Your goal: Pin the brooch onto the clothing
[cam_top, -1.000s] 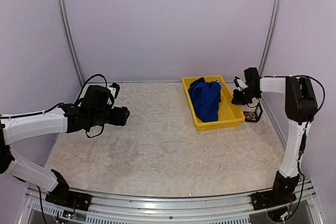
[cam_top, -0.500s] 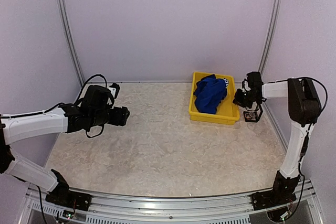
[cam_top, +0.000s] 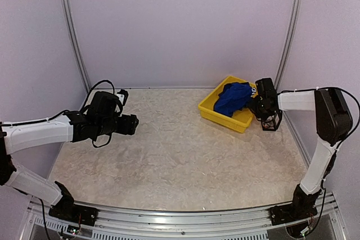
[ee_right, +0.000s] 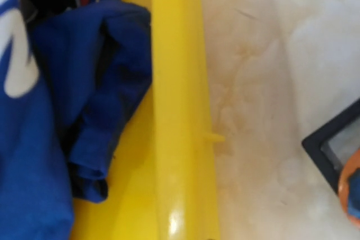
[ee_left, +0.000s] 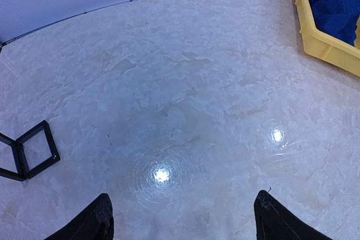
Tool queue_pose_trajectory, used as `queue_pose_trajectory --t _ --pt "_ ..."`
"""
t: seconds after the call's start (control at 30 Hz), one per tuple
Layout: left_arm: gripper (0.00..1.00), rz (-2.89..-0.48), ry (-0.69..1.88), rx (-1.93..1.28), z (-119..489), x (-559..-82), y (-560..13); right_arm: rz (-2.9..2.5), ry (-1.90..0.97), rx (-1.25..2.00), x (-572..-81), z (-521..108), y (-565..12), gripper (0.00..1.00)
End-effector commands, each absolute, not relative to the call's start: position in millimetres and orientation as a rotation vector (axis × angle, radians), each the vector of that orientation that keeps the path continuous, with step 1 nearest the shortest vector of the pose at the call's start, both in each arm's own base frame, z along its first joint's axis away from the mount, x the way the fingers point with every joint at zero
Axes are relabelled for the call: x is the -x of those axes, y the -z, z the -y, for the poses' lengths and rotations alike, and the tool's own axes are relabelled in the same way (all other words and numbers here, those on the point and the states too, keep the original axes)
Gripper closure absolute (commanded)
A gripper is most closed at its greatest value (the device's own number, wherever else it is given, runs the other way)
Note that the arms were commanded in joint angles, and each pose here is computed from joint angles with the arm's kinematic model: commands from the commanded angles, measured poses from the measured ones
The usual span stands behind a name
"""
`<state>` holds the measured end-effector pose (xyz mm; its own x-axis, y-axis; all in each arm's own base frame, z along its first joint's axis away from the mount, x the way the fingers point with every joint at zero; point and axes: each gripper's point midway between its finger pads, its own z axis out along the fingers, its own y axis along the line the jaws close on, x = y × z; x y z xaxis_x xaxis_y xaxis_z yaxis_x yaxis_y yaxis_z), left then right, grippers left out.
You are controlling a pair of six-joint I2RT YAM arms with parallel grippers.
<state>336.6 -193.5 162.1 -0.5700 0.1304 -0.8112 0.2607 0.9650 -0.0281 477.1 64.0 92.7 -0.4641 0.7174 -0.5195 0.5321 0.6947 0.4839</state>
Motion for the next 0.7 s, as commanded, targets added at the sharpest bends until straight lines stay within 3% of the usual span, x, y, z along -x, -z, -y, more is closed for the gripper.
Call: queue_pose_trajectory --t 0.0,0.3,0.67 --pt "0.19 -2.193 0.167 -0.251 188 -337 -160 -1.851 -0.282 -1.308 -510 -35 -136 1.0" --pt "0.18 -2.181 0.156 -0.242 185 -336 -165 -1.661 -0.187 -1.479 -516 -36 -152 1.0" --pt "0.18 -2.181 0.144 -0.25 183 -336 -168 -1.602 -0.121 -1.685 -547 -34 -100 1.0"
